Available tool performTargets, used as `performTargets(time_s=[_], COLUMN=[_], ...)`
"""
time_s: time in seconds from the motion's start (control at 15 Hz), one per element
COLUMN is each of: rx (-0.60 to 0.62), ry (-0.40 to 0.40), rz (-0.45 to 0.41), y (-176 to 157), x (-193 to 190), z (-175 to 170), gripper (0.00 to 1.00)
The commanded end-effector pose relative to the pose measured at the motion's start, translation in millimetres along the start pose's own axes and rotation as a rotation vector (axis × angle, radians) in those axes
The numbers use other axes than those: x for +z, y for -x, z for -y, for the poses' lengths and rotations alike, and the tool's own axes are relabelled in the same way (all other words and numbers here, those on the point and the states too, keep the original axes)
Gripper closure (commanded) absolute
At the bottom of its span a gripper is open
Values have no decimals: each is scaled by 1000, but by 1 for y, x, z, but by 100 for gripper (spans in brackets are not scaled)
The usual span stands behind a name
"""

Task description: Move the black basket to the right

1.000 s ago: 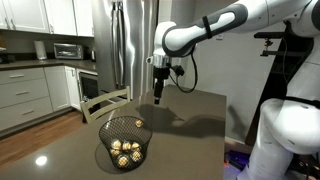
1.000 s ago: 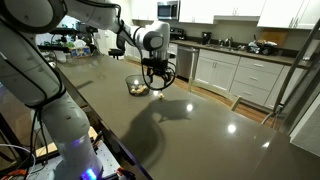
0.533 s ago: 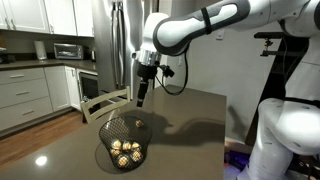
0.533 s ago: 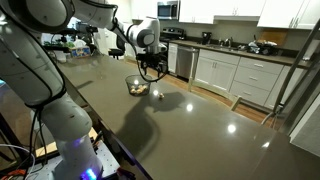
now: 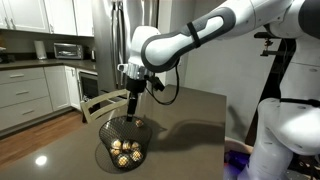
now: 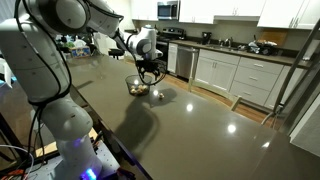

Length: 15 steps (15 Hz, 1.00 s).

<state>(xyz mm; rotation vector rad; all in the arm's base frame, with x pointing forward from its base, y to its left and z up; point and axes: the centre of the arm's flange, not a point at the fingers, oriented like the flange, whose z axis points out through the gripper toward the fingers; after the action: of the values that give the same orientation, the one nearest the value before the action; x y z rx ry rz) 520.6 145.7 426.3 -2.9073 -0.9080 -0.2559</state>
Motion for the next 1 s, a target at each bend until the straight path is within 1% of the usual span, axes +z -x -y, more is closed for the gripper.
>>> performTargets(time_s=[0.0, 0.13, 0.2, 0.8, 0.93], rx=[-51, -59, -64, -95, -97], ry=[-1, -9, -14, -40, -53], rz=[15, 26, 32, 59, 82], y=[-4, -2, -1, 3, 4], x=[14, 19, 21, 28, 27], z=[-8, -9, -10, -8, -7], gripper=[0, 25, 33, 92, 96])
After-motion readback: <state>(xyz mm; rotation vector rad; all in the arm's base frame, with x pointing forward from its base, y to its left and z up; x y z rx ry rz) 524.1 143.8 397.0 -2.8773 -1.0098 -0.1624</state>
